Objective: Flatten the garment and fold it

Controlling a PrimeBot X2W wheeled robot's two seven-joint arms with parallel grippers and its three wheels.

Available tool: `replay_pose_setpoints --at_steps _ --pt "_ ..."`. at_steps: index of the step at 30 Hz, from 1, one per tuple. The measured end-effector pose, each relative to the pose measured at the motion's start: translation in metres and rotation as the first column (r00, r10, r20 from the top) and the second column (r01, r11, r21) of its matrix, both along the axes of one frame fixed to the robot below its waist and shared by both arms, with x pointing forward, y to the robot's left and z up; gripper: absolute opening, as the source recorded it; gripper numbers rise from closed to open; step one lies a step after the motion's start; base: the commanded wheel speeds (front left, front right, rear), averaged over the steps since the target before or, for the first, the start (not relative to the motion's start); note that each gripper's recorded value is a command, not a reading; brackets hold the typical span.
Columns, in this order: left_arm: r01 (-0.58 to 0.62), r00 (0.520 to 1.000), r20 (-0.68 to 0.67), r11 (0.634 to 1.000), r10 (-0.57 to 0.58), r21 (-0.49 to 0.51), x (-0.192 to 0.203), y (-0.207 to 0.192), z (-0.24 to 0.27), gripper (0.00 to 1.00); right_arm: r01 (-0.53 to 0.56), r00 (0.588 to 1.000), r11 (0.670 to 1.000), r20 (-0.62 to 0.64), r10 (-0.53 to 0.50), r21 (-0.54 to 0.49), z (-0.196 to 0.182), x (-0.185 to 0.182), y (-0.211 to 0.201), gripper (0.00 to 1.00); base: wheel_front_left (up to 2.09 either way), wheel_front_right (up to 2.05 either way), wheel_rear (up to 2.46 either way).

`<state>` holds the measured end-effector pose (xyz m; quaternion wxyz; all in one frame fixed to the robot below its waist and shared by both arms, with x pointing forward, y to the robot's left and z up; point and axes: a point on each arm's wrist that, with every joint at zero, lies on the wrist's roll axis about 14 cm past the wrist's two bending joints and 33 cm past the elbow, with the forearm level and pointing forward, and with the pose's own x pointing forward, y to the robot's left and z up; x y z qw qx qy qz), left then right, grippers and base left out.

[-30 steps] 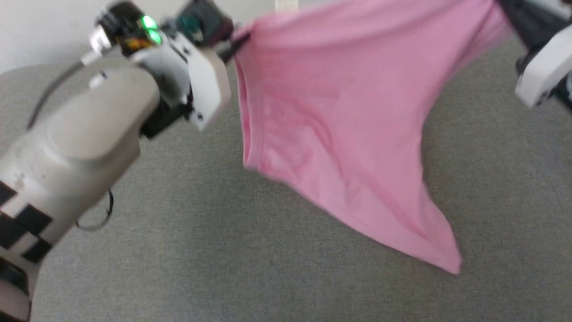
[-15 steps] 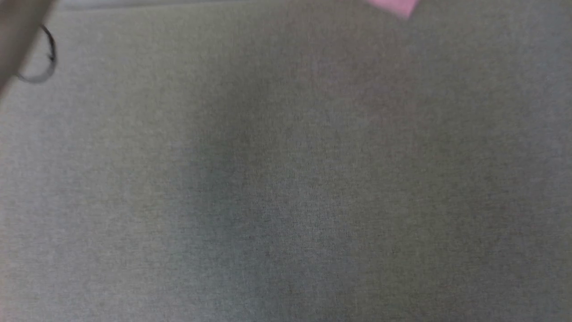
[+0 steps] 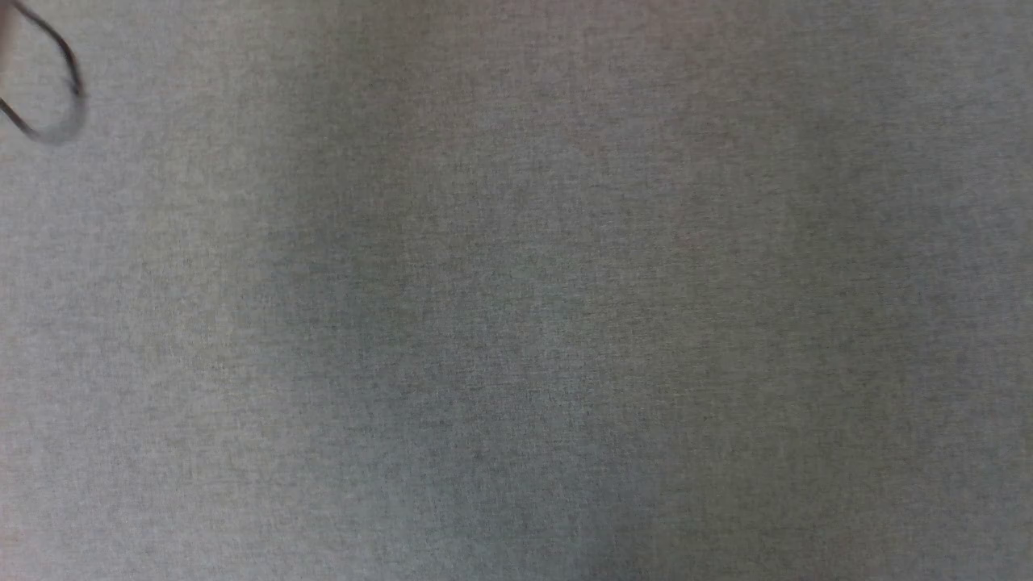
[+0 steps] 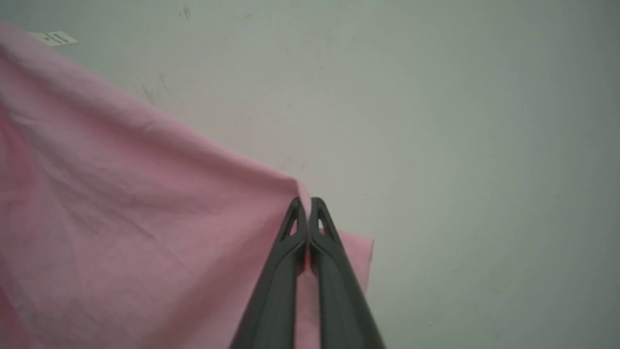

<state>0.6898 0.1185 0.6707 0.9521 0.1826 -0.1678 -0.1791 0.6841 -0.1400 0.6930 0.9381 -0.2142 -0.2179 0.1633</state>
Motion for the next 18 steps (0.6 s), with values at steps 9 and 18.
replay_pose_setpoints --at_steps 9,18 --pt "-0.042 0.966 -0.258 0.998 0.026 -0.056 -0.038 0.012 -0.129 0.00 -0.062 0.968 0.997 -0.244 0.049 -0.047 -0.122 -0.028 0.017 0.00 0.00 0.00 0.00" --pt "-0.075 0.913 -0.406 0.992 0.027 -0.102 -0.144 0.018 -0.200 0.00 -0.162 0.914 0.985 -0.386 0.130 -0.052 -0.186 -0.122 0.020 0.00 0.00 0.00 0.00"
